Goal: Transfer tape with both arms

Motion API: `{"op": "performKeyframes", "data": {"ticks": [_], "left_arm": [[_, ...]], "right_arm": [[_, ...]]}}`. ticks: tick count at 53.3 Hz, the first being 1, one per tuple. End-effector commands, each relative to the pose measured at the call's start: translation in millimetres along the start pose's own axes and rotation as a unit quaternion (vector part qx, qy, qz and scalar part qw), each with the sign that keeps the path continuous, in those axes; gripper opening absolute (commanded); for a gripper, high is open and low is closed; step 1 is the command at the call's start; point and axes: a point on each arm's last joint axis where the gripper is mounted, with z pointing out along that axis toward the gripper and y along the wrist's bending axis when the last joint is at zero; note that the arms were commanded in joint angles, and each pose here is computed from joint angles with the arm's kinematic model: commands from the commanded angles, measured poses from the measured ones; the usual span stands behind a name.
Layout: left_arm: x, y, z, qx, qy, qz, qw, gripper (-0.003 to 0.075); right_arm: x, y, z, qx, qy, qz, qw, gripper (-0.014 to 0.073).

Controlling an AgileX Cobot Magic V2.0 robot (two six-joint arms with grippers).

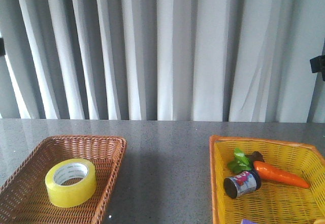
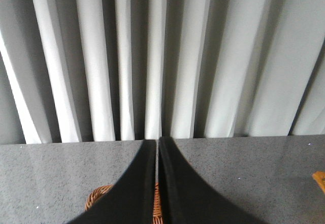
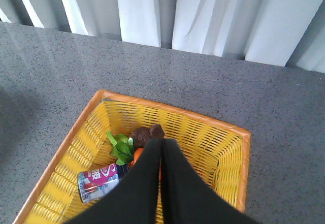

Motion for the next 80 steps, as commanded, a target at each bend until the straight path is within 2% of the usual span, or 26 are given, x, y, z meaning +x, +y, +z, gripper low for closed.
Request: {"op": "performKeyframes", "data": {"ticks": [1,15,25,37,46,80], "left_arm": [[15.7,-0.3,-30.4,0.023,-0.099,0.003,0.995,-0.0007],[143.0,9.2,-96.1,0.036,-0.143,0.082,0.986,-0.0007],[212.8,18.0,-130.3,0.027,-0.161,0.072,0.984,-0.0007],[277.2,28.7,-141.2,-0.013,-0.167,0.023,0.986,-0.0007],[285.3,31.5,-143.5,-0.031,-0.134,0.022,0.99,-0.0007],[286.5,32.2,-143.2,-0.034,-0.128,0.007,0.991,-0.0007]], "right_arm": [[-12.5,0.8,-23.0,0.01,-0.061,-0.006,0.998,-0.0008],[-12.5,0.8,-23.0,0.01,-0.061,-0.006,0.998,-0.0008],[-12.5,0.8,-23.0,0.01,-0.061,-0.006,0.998,-0.0008],[-12.5,0.8,-23.0,0.01,-0.061,-0.006,0.998,-0.0008],[-12.3,0.8,-22.9,0.01,-0.06,-0.006,0.998,-0.0008],[-12.3,0.8,-22.9,0.01,-0.06,-0.006,0.998,-0.0008]]}}
